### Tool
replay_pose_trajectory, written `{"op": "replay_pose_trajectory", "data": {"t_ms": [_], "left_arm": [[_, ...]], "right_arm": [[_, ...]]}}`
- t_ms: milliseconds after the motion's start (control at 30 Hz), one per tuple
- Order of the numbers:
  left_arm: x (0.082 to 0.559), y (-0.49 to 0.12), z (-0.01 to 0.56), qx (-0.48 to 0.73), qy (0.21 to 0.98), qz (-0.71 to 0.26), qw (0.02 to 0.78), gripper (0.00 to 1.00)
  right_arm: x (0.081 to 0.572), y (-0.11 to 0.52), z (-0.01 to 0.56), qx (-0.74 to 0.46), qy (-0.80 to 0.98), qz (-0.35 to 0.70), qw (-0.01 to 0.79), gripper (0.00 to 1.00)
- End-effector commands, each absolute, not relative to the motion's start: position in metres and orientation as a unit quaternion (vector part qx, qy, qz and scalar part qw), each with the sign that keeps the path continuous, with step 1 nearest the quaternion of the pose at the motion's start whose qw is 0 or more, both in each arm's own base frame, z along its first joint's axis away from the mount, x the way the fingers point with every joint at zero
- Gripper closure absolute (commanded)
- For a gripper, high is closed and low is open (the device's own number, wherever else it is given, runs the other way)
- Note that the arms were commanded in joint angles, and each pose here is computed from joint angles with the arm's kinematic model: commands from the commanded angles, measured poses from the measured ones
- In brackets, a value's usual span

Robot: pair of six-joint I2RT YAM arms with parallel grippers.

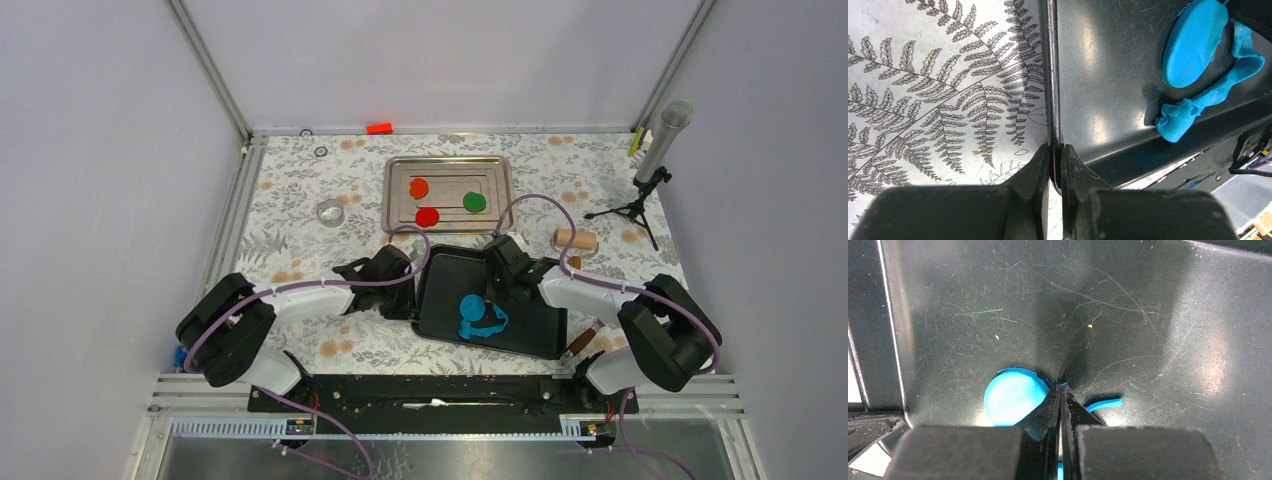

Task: Roll out the dumpling wrappers from the dough
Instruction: Remove the dumpling wrapper from the work surface.

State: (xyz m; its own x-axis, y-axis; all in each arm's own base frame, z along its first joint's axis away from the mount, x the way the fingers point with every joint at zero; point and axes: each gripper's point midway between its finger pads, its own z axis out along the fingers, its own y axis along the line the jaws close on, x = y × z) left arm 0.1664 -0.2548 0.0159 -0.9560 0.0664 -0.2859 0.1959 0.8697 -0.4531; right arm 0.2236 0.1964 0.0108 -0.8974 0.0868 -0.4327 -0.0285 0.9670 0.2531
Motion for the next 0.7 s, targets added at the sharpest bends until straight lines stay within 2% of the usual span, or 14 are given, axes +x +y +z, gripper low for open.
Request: {"op": "replay_pose_trajectory", "data": {"t_ms": [0,667], "left_arm": [[0.137,-0.216,-0.019,0.091,0.979,-0.166,0.073,1.00],[0.136,-0.216,-0.020,0.092,0.979,-0.167,0.072,1.00]], "right_arm": [[0.231,0.189,0.009,0.018,0.967,0.098,0.233,1.00],[0.249,0.190,0.006,0.027,0.965,0.073,0.250,1.00]]}}
